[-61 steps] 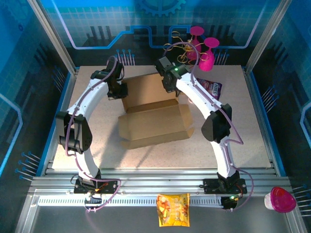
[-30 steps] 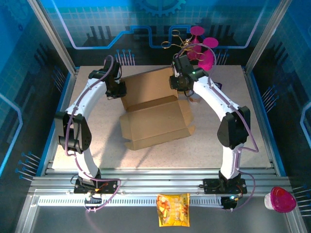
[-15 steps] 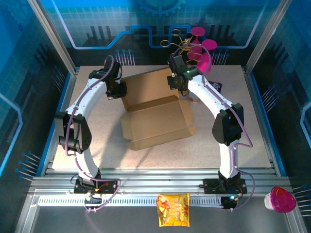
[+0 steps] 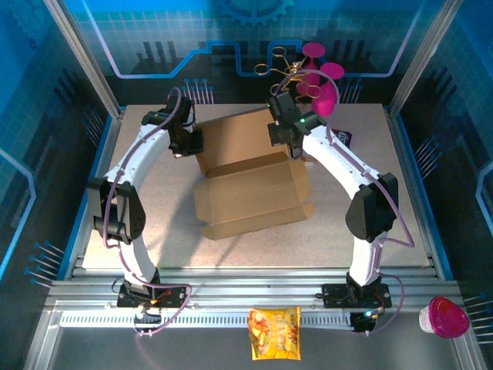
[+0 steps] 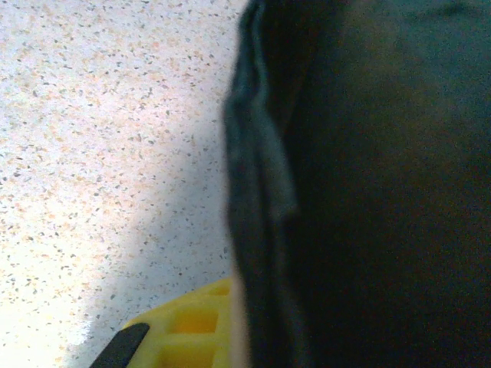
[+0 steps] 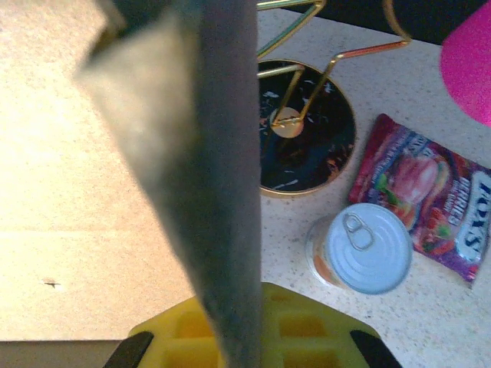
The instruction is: Fold the paper box
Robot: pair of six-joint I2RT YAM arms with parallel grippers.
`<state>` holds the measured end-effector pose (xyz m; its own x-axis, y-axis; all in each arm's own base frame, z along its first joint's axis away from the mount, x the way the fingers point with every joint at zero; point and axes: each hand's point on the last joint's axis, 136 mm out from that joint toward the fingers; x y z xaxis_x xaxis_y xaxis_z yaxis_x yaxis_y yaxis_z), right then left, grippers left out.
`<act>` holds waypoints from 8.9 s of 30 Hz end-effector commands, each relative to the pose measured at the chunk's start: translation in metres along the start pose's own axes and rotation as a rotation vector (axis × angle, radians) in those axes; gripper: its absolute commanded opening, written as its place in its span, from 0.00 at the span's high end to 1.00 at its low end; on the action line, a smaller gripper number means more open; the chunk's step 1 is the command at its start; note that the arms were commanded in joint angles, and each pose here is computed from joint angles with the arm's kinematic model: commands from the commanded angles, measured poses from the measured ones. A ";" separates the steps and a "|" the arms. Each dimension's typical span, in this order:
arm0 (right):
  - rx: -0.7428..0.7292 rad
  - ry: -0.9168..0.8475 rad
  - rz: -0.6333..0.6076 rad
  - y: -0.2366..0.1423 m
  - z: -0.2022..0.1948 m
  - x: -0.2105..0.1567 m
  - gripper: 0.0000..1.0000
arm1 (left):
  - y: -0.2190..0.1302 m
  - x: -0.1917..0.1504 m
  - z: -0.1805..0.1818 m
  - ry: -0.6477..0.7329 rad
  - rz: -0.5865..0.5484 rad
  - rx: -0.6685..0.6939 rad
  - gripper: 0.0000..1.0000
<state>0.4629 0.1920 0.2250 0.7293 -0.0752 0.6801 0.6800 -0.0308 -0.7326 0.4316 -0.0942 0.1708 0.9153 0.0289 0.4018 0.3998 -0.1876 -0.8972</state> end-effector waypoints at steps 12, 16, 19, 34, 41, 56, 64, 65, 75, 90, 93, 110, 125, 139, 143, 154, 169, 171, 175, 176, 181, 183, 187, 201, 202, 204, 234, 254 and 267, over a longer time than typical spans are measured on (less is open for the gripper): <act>-0.102 0.077 -0.208 -0.044 0.004 -0.004 1.00 | -0.019 0.010 -0.009 0.010 -0.102 0.080 0.92; 0.032 0.110 -0.363 -0.051 0.024 0.000 1.00 | -0.027 0.017 -0.013 -0.006 -0.145 0.058 0.71; 0.070 0.173 -0.411 -0.051 0.022 -0.002 1.00 | -0.036 0.019 -0.016 -0.037 -0.158 0.033 0.55; 0.000 0.244 -0.372 -0.037 0.019 -0.019 1.00 | -0.061 -0.003 -0.032 -0.117 -0.138 -0.082 0.31; -0.035 0.250 -0.361 -0.039 0.013 -0.018 1.00 | -0.072 -0.004 -0.036 -0.051 -0.159 -0.103 0.32; -0.025 0.371 -0.311 -0.038 0.009 -0.017 1.00 | -0.132 -0.010 -0.048 -0.098 -0.285 -0.177 0.34; -0.021 0.382 -0.286 -0.037 0.014 -0.023 1.00 | -0.124 -0.028 -0.052 0.054 -0.210 -0.152 0.31; -0.022 0.380 -0.281 -0.037 0.014 -0.024 1.00 | -0.120 -0.030 -0.050 0.083 -0.196 -0.136 0.31; -0.042 0.398 -0.266 -0.039 0.005 -0.025 1.00 | -0.147 -0.020 -0.041 0.127 -0.286 -0.098 0.01; -0.050 0.778 -0.109 -0.026 -0.012 -0.035 1.00 | -0.137 -0.073 -0.038 -0.592 -0.238 -0.435 0.22; -0.052 0.840 -0.074 -0.026 -0.011 -0.038 1.00 | -0.117 -0.097 -0.037 -0.671 -0.206 -0.483 0.22; -0.083 0.941 0.007 -0.021 -0.010 -0.054 1.00 | -0.087 -0.130 -0.022 -0.622 -0.142 -0.365 0.23; -0.082 0.985 0.069 -0.018 -0.004 -0.071 1.00 | -0.065 -0.108 -0.016 -0.447 -0.126 -0.183 0.84; 0.010 0.865 0.182 -0.049 0.008 -0.098 0.42 | -0.101 -0.075 0.020 0.108 -0.073 0.164 1.00; 0.169 0.677 0.057 -0.075 0.013 -0.078 0.39 | -0.111 -0.064 0.023 0.306 -0.077 0.207 1.00; 0.767 -0.162 -0.621 -0.127 0.072 0.007 0.41 | -0.116 -0.041 0.021 0.750 -0.044 0.334 1.00; 0.925 -0.604 -0.617 -0.107 0.119 0.047 0.35 | -0.121 -0.023 -0.015 1.034 -0.169 0.394 1.00; 0.911 -0.605 -0.606 -0.105 0.120 0.042 0.35 | -0.121 -0.021 -0.016 1.041 -0.171 0.394 1.00; 0.878 -0.661 -0.563 -0.100 0.128 0.030 0.37 | -0.121 -0.017 -0.018 1.058 -0.177 0.396 1.00; 0.873 -0.689 -0.548 -0.099 0.131 0.026 0.38 | -0.122 -0.016 -0.018 1.062 -0.179 0.397 1.00; 0.790 -0.731 -0.525 -0.086 0.137 0.027 0.47 | -0.121 -0.013 -0.024 1.074 -0.200 0.379 1.00; 0.767 -0.741 -0.515 -0.082 0.139 0.029 0.52 | -0.120 -0.012 -0.025 1.078 -0.202 0.381 1.00; 0.737 -0.758 -0.503 -0.079 0.141 0.029 0.68 | -0.121 -0.012 -0.027 1.079 -0.208 0.377 1.00; 0.773 -0.467 -0.533 -0.072 0.092 0.023 1.00 | -0.175 0.000 0.026 0.244 -0.524 0.077 0.31; 0.777 -0.454 -0.531 -0.070 0.088 0.021 1.00 | -0.172 -0.006 0.027 0.240 -0.519 0.066 0.32; 0.788 -0.429 -0.520 -0.067 0.078 0.016 1.00 | -0.155 -0.024 0.027 0.239 -0.478 0.039 0.34; 0.831 -0.378 -0.386 -0.040 0.038 -0.003 1.00 | -0.025 -0.020 0.069 0.314 -0.413 -0.024 0.29; 0.888 -0.350 -0.313 -0.024 0.028 -0.001 1.00 | -0.068 0.000 0.053 0.292 -0.660 -0.342 0.31; 0.928 -0.331 -0.242 -0.016 0.020 -0.012 1.00 | -0.033 -0.003 0.054 0.353 -0.622 -0.389 0.27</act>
<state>0.4436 0.2131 0.2268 0.4384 0.1172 0.8911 0.5253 0.7711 -0.3599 0.4145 -0.0289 0.1887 0.4785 -0.0344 0.8774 0.7358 -0.5295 -0.4221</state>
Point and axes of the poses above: each hand's point on the last joint's axis, 136 mm out from that joint toward the fingers, its own y axis out along the fingers, its own z axis along the line the jaws close on, x = y × z, and after that the axes turned 14 degrees about y, right-handed
